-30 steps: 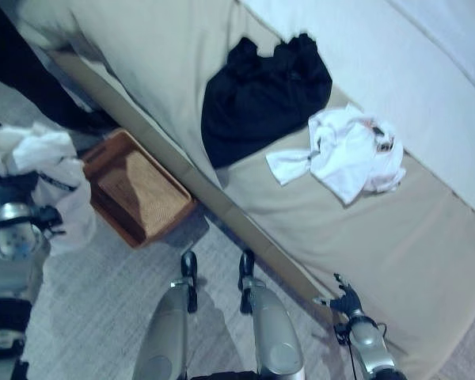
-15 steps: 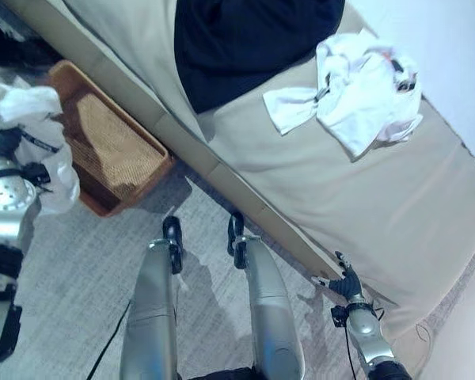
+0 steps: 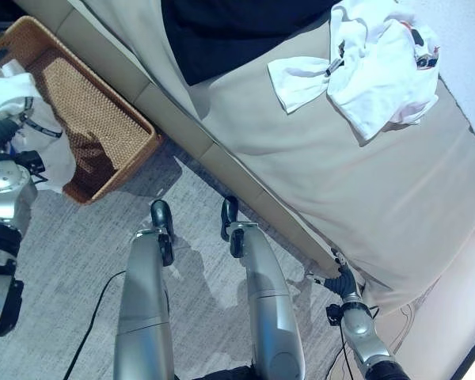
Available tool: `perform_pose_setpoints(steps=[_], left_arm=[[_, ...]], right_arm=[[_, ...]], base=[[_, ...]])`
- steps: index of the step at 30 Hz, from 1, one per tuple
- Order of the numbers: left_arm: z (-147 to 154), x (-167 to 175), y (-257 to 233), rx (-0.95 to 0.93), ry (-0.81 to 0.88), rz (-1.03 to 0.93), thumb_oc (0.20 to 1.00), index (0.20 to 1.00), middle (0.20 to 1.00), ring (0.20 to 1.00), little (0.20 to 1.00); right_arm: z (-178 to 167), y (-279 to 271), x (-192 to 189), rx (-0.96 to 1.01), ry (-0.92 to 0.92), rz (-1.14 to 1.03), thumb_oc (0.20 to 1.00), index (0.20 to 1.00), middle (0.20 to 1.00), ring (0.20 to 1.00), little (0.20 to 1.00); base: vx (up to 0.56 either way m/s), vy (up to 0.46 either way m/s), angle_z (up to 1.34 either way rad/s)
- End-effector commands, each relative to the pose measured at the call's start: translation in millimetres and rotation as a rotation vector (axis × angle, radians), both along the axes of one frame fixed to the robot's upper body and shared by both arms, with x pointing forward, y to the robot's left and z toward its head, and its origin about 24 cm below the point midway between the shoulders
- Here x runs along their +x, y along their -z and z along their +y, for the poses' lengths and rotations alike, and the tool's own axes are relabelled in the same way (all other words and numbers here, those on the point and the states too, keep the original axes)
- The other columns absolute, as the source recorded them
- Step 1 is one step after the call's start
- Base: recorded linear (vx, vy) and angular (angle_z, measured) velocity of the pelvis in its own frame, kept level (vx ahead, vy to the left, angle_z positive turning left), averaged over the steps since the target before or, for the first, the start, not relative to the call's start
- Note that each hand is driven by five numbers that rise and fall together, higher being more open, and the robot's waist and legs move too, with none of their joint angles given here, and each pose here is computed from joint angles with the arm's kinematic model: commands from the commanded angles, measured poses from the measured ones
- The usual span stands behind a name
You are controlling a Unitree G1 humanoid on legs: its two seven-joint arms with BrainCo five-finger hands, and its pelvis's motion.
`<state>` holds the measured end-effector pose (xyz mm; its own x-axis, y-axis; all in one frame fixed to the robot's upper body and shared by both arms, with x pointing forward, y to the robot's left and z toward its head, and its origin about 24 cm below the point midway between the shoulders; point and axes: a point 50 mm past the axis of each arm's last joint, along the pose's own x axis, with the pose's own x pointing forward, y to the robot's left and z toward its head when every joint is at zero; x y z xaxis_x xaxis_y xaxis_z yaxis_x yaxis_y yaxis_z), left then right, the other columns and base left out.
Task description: Pick up clothes into the bucket
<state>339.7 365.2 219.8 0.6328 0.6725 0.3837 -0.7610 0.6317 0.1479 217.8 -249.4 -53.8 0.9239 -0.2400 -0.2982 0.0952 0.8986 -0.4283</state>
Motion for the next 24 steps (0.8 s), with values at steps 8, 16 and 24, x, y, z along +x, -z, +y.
perform_pose_setpoints(steps=[8,16,24], left_arm=[[-0.5,-8.5,-38.0,0.101,-0.034,-0.139,1.0,1.0,1.0,1.0,1.0],[-13.8,-21.4,9.4,0.187,-0.02,-0.088,1.0,1.0,1.0,1.0,1.0],[-74.0,-31.8,91.9,0.156,0.221,0.008,1.0,1.0,1.0,1.0,1.0]], right_arm=[[3.6,-35.7,16.1,0.025,-0.017,-0.203,1.0,1.0,1.0,1.0,1.0],[9.2,-135.8,49.6,-0.154,-0.063,-0.672,1.0,1.0,1.0,1.0,1.0],[7.7,-221.2,70.3,-0.481,-0.039,-1.01,1.0,1.0,1.0,1.0,1.0]], base=[[0.0,0.0,0.0],[0.0,0.0,0.0],[-0.02,-0.021,0.06]])
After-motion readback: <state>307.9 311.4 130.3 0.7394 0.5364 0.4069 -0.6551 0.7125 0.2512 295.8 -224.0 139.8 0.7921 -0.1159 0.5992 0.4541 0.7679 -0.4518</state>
